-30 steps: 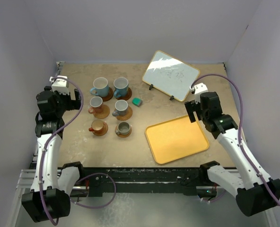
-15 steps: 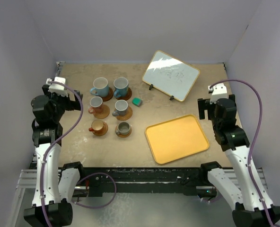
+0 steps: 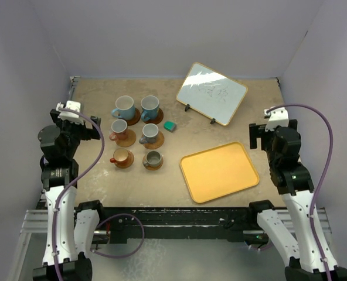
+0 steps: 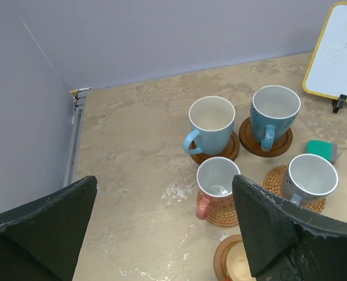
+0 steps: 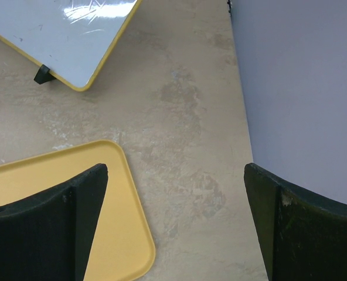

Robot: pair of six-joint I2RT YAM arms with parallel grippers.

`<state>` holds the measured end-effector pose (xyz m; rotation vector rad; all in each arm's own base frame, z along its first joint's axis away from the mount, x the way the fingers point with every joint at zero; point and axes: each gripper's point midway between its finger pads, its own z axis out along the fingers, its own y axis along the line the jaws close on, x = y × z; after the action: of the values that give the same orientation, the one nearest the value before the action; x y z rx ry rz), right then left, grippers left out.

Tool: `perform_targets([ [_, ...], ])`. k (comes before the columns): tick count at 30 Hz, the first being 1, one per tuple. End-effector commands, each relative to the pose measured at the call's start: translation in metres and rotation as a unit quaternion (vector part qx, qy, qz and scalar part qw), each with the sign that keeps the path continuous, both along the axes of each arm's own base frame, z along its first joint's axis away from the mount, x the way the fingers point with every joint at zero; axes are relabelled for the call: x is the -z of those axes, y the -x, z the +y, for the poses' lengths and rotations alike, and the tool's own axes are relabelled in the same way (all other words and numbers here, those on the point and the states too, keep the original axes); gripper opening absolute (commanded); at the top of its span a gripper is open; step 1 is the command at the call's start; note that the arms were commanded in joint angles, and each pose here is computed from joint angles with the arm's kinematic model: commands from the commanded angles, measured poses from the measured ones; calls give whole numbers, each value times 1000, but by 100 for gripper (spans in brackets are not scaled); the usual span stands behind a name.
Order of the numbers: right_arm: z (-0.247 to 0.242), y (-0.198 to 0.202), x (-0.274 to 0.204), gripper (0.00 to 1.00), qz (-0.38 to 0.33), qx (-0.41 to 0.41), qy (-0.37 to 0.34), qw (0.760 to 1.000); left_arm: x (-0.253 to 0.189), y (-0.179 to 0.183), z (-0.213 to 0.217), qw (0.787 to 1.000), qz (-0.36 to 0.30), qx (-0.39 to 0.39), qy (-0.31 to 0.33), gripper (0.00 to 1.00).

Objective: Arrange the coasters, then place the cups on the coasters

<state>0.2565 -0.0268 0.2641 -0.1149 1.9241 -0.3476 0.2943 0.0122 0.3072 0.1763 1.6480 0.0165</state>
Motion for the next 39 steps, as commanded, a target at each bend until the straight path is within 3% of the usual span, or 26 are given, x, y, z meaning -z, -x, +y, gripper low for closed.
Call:
perform_targets([
  [1, -1, 0, -11, 100, -21, -3, -5, 1000, -10, 1, -1, 999, -33, 6, -13, 93],
  [39, 3, 1, -8, 100, -13, -17, -3, 1000, -15, 10, 27, 997, -22, -67, -37, 93],
])
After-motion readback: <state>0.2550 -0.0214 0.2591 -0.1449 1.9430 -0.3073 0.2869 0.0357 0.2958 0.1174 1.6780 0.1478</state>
